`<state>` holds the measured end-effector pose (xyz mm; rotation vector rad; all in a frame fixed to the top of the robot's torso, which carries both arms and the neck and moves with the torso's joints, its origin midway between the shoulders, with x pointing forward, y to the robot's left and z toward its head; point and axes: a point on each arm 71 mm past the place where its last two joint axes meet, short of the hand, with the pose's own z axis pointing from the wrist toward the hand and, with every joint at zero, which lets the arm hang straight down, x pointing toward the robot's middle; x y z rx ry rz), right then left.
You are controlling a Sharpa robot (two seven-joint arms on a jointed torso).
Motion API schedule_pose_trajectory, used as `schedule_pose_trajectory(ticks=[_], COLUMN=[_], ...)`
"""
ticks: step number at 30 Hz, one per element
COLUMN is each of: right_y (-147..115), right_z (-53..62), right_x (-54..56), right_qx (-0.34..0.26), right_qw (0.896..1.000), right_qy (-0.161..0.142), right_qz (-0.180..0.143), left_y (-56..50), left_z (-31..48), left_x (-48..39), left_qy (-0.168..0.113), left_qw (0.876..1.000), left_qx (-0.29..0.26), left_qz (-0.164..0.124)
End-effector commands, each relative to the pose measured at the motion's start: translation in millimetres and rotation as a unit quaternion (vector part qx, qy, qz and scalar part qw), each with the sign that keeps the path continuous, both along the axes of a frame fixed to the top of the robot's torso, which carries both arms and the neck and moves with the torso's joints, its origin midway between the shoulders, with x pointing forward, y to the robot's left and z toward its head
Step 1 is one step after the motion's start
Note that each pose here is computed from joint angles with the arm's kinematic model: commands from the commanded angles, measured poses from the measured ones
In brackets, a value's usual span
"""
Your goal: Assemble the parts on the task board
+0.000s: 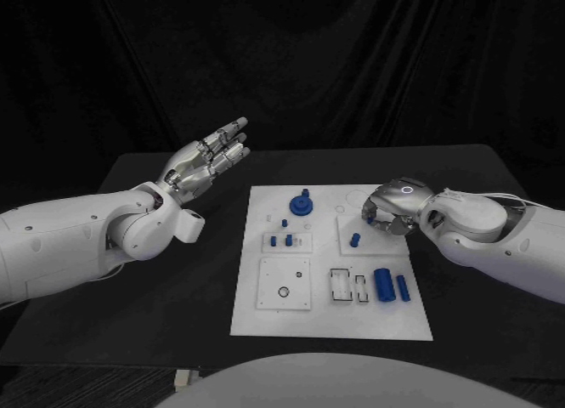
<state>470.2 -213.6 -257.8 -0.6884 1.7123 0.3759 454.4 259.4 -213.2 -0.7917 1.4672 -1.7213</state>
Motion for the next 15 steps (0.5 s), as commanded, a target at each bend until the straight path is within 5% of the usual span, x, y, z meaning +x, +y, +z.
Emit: schedule_pose_trajectory(ticks=[1,15], right_y=[0.5,-1.6], right_z=[-0.2,2.0], right_x=[-1.6,-2.1], right_qx=[0.004,0.024], right_qw=[1.0,1.0], right_qy=[-0.002,-0.003], right_qz=[0.005,-0.005], left_y=[-0.8,-1.3], left_z=[5.9,3.7], left_x=[-1.1,0.0], left_qy=[-0.034,-0.027], left_qw=[0.999,0.999], left_qx=[-0.03,-0.026], left_qz=[-0.004,-0.004])
